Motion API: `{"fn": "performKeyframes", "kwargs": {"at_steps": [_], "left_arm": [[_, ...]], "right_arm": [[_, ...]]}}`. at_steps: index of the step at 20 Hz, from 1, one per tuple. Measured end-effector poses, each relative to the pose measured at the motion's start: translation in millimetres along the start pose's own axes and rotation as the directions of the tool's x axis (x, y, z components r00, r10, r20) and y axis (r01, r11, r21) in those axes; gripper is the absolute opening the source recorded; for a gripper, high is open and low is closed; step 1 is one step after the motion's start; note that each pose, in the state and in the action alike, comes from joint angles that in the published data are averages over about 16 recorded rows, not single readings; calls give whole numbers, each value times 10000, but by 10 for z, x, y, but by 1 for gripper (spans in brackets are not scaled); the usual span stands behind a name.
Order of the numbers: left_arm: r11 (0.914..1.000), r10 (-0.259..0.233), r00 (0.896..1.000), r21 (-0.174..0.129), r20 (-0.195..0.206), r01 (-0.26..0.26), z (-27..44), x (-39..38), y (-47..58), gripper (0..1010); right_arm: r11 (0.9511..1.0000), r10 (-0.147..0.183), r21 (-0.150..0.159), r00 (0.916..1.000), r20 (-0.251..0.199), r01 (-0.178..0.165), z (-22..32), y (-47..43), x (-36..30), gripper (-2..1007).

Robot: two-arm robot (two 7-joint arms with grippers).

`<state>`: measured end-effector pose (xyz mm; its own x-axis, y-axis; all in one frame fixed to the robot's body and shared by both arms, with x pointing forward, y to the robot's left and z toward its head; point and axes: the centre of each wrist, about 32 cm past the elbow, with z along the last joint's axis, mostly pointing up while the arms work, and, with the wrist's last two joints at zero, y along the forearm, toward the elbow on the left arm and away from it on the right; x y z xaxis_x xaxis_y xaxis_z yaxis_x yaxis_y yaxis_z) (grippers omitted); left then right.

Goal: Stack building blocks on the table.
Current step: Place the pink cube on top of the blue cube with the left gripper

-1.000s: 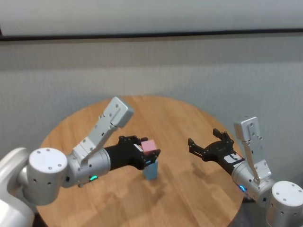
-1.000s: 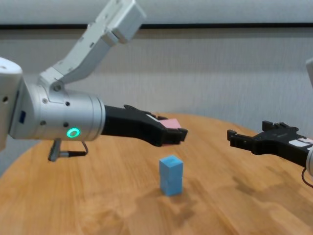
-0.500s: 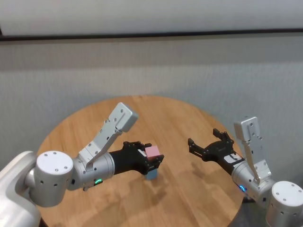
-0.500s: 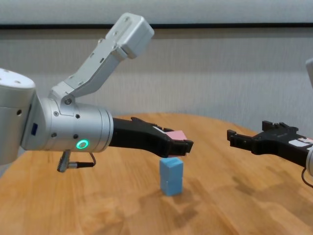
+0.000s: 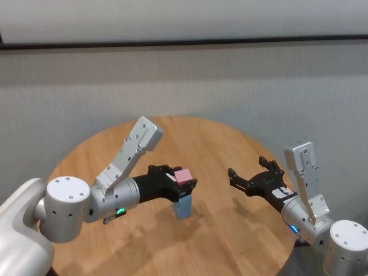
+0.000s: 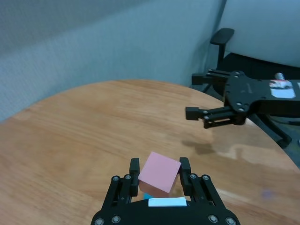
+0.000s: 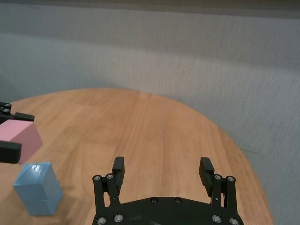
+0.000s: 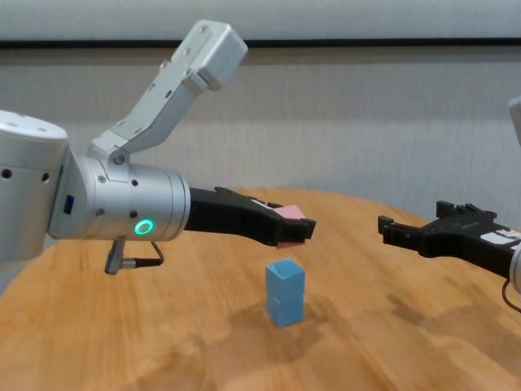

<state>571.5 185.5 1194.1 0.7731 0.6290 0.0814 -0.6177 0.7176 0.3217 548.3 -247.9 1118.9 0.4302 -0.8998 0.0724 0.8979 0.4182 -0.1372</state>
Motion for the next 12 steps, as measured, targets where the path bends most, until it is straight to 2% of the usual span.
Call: {"fn": "performKeyframes", "kwargs": {"at_steps": [6, 12], "left_arm": [[9999, 124, 9998, 33, -157, -124, -9, 42, -34, 528], [9998, 167, 9997, 143, -178, -164, -26, 44, -56, 528]], "right_arm": [[10000, 0, 0, 10000, 0, 0, 0, 0, 0, 1005], [10000, 0, 0, 10000, 0, 0, 0, 0, 0, 1005]]}}
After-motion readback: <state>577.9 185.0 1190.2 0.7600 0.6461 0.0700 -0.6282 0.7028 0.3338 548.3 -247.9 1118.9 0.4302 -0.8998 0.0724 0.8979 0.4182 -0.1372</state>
